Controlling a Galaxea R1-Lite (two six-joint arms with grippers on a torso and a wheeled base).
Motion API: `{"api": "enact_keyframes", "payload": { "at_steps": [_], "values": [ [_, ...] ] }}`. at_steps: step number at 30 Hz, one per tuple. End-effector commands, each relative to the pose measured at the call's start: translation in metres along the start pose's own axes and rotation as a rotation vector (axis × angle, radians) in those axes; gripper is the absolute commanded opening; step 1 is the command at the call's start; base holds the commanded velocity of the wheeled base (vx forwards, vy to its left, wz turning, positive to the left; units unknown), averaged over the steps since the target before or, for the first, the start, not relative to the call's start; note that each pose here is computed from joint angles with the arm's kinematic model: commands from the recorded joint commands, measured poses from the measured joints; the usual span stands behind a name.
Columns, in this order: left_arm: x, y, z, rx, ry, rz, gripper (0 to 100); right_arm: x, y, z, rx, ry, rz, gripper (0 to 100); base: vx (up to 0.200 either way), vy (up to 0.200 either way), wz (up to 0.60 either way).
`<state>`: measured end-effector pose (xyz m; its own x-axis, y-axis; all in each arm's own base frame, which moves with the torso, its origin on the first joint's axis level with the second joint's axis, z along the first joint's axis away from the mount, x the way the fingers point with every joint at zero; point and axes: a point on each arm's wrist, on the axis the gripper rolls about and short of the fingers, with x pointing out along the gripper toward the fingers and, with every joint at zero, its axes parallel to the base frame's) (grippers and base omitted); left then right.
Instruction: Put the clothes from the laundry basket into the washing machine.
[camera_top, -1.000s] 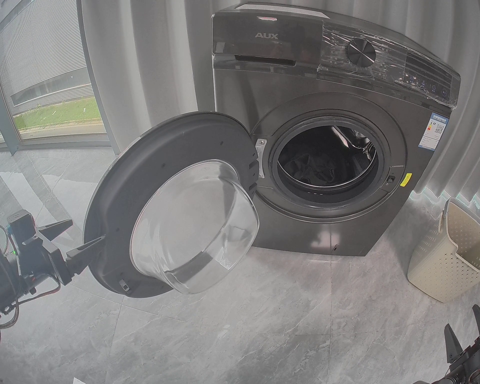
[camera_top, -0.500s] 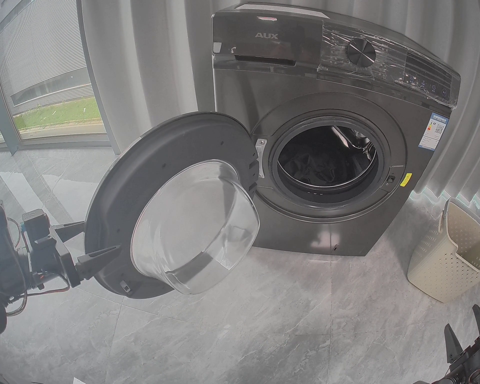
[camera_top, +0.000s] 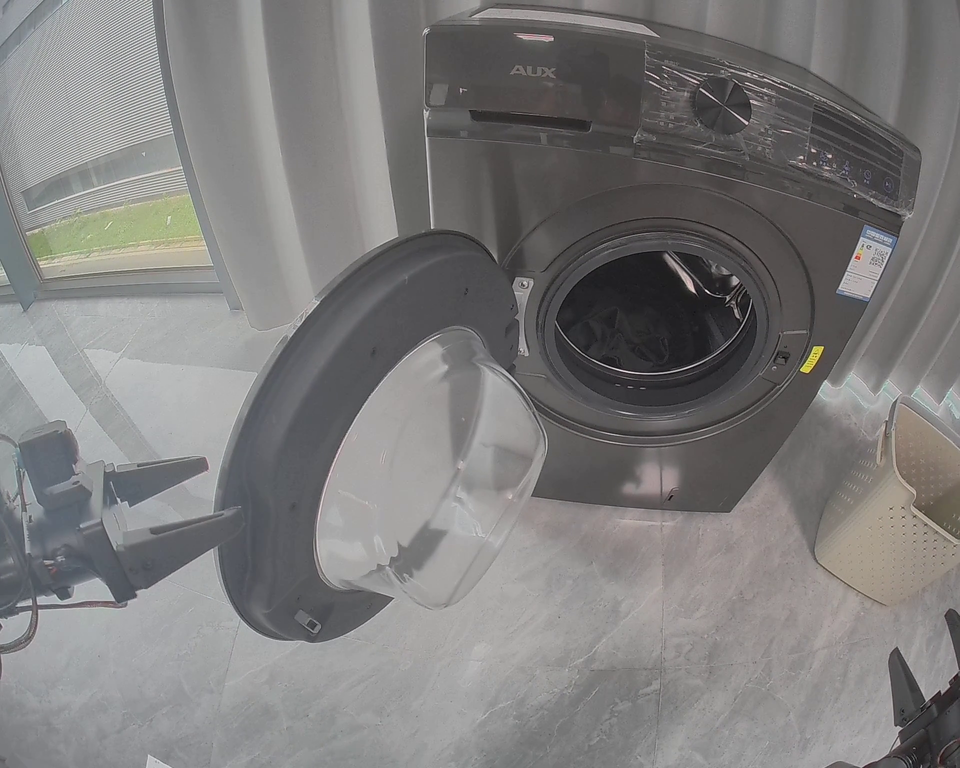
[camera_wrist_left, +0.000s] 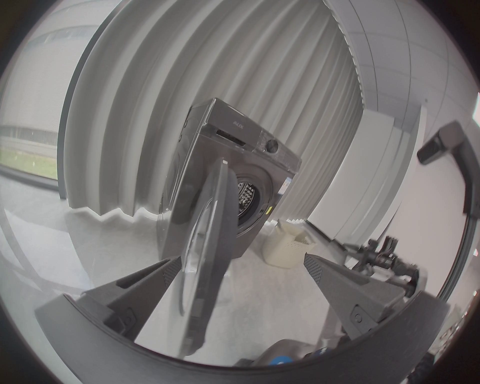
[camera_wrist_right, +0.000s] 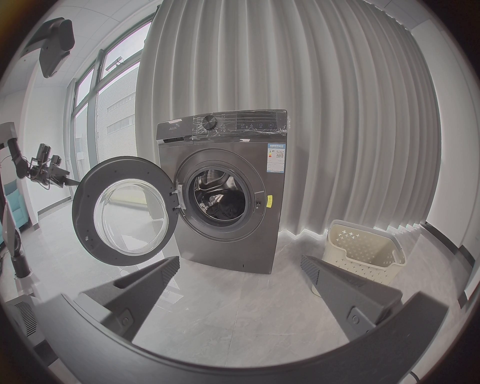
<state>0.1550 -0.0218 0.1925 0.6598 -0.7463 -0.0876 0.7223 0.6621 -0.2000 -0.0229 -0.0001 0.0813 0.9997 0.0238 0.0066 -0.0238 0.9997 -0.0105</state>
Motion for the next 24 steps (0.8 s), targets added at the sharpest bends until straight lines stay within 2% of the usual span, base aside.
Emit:
{"api": "enact_keyframes", "payload": {
  "at_steps": [1,3,4,6,7,9,12,15,19,24],
  "values": [
    [-0.022,-0.023,0.014,-0.014,-0.090,-0.046,100,0.001,0.000,-0.005,0.000,0.008,0.001,100,0.000,0.000,0.00],
    [-0.027,-0.025,0.017,-0.023,-0.113,-0.019,100,0.001,0.000,-0.005,0.000,0.008,0.001,100,0.000,0.000,0.00],
    [-0.029,-0.024,0.018,-0.019,-0.120,-0.004,100,0.001,0.000,-0.005,0.000,0.008,0.001,100,0.000,0.000,0.00],
    [-0.033,-0.018,0.019,-0.015,-0.130,0.049,100,0.001,0.000,-0.005,0.000,0.008,-0.001,100,0.000,0.000,0.00],
    [-0.037,-0.012,0.020,-0.016,-0.139,0.116,100,0.001,0.000,-0.005,0.000,0.007,-0.001,100,0.000,0.000,0.00],
    [-0.036,-0.007,0.017,-0.026,-0.129,0.135,100,0.001,0.000,-0.005,0.000,0.007,-0.001,100,0.000,0.000,0.00],
    [-0.032,-0.008,0.011,-0.049,-0.103,0.101,100,0.001,0.000,-0.005,0.000,0.008,0.001,100,0.000,0.000,0.00],
    [-0.021,-0.010,0.007,-0.078,-0.063,0.022,100,0.001,0.000,-0.005,-0.002,0.008,0.001,100,0.000,0.000,0.00],
    [-0.001,-0.002,0.001,-0.113,-0.002,-0.031,100,0.001,0.000,-0.005,-0.002,0.008,0.001,100,0.000,0.000,0.00],
    [0.022,0.000,-0.003,-0.133,0.049,-0.096,100,0.001,0.000,-0.005,-0.002,0.008,0.001,100,0.000,0.000,0.00]
  ]
}}
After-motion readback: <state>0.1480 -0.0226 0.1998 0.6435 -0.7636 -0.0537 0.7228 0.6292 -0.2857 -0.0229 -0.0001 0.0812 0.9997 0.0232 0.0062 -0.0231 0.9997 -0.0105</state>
